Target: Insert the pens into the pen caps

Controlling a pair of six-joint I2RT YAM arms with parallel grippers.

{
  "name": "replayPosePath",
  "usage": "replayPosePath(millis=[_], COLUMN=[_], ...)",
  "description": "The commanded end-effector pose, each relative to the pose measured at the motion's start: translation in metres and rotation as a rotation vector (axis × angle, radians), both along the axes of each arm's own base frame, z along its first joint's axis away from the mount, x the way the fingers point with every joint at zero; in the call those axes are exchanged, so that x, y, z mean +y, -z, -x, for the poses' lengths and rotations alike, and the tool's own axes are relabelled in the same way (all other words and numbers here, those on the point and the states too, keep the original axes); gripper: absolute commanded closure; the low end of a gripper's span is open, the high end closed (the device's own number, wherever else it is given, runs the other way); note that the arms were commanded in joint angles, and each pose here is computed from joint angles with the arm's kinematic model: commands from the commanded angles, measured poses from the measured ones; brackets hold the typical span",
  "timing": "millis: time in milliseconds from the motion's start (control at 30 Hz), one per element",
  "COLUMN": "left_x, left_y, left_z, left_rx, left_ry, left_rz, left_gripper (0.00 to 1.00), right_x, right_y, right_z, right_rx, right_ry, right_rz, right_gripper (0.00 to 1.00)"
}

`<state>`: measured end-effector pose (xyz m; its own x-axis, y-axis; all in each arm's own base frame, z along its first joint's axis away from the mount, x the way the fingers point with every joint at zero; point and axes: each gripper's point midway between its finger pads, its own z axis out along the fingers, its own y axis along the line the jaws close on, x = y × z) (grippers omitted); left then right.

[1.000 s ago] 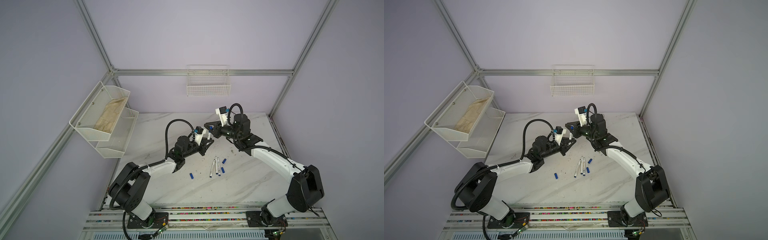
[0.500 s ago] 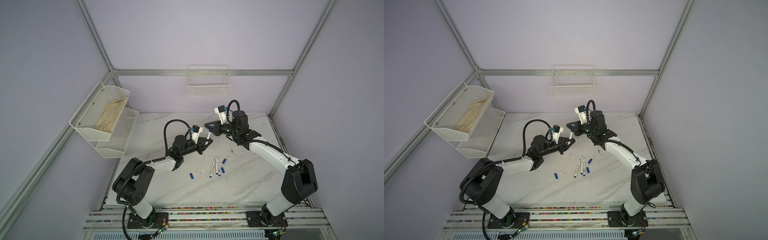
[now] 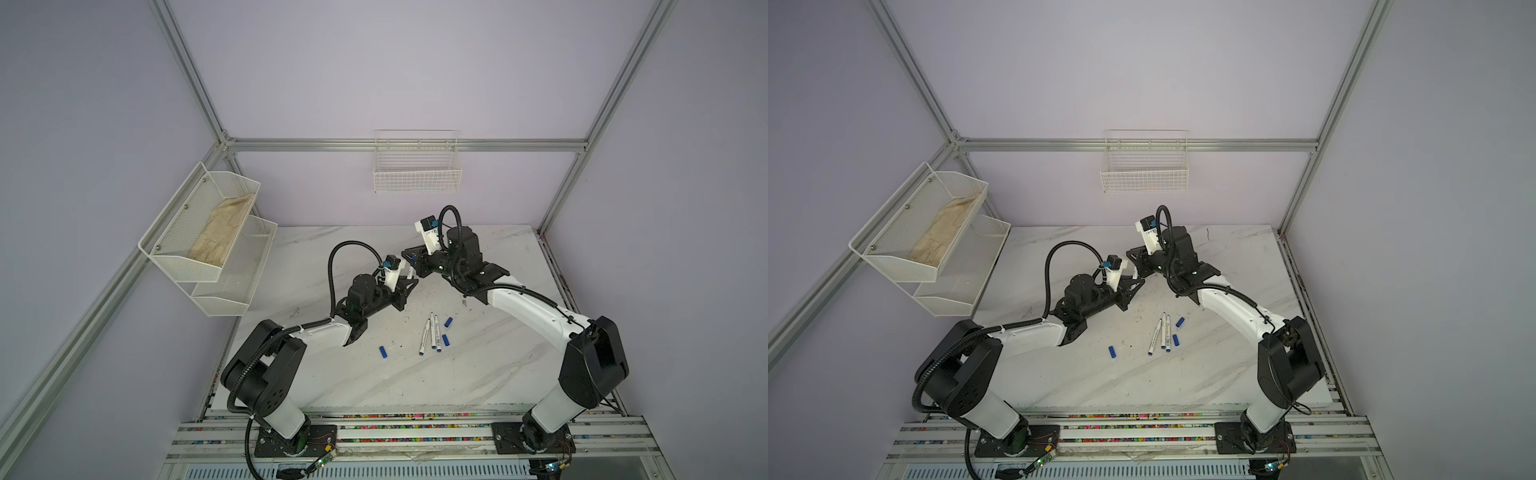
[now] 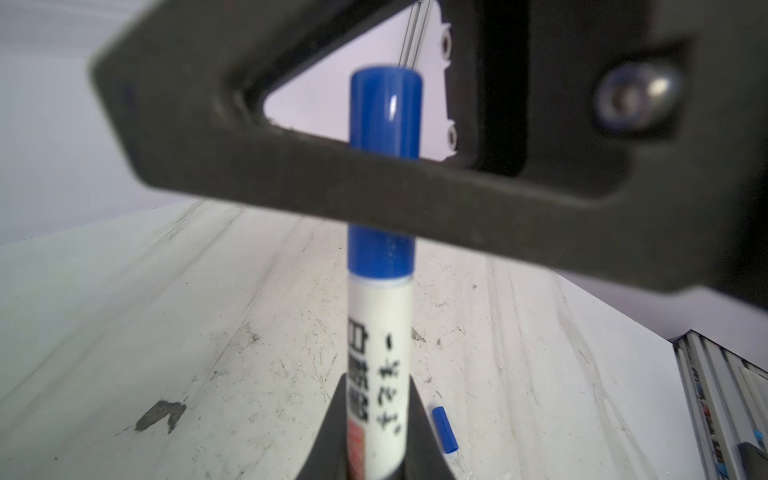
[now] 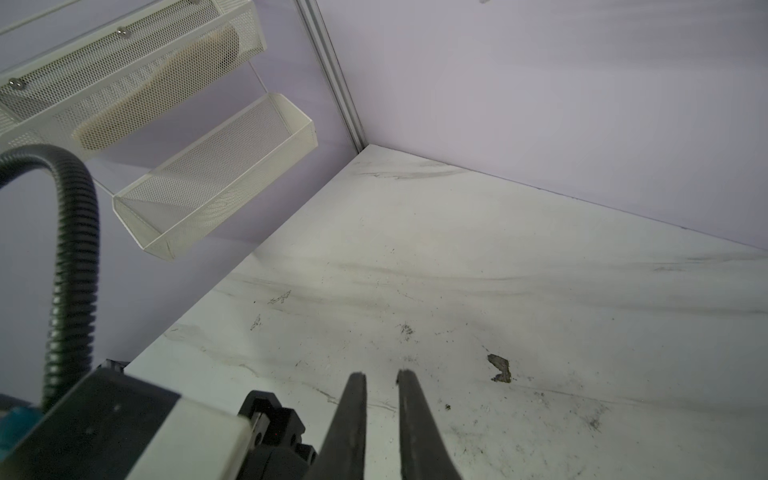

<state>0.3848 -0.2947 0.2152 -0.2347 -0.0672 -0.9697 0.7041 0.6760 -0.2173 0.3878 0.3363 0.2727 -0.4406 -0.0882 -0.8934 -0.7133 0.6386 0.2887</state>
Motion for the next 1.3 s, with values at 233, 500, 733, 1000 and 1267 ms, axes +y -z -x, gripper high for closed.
replayPosePath(millis=[233, 500, 733, 1000, 1267], left_x=[0.159, 0.205, 0.2, 0.178, 0.173], left_y=[-0.181, -0.179, -0.172, -0.077, -0.017], left_z=[-0.065, -0.097, -0.113, -0.112, -0.146], left_rx=[-0.4, -0.402, -0.375, -0.18, -0.08], left_ry=[-0.511, -0.636, -0.656, -0.673, -0.718], left_rz=[0.695, 0.721, 0.581, 0.487, 0.512], left_gripper=[1.0, 1.0, 1.0, 1.0, 1.0], right_x=[-0.022, -0.029, -0.037, -0.02, -0.037], right_y=[0.157, 0.157, 0.184, 0.135, 0.171], right_z=[0.102, 0.099, 0.087, 0.061, 0.047], right_rx=[0.488, 0.46, 0.492, 0.268, 0.174], right_ry=[-0.167, -0.132, -0.054, -0.029, 0.108], right_rz=[0.424, 0.44, 0.475, 0.29, 0.365], right_gripper=[1.0, 1.0, 1.0, 1.0, 1.0])
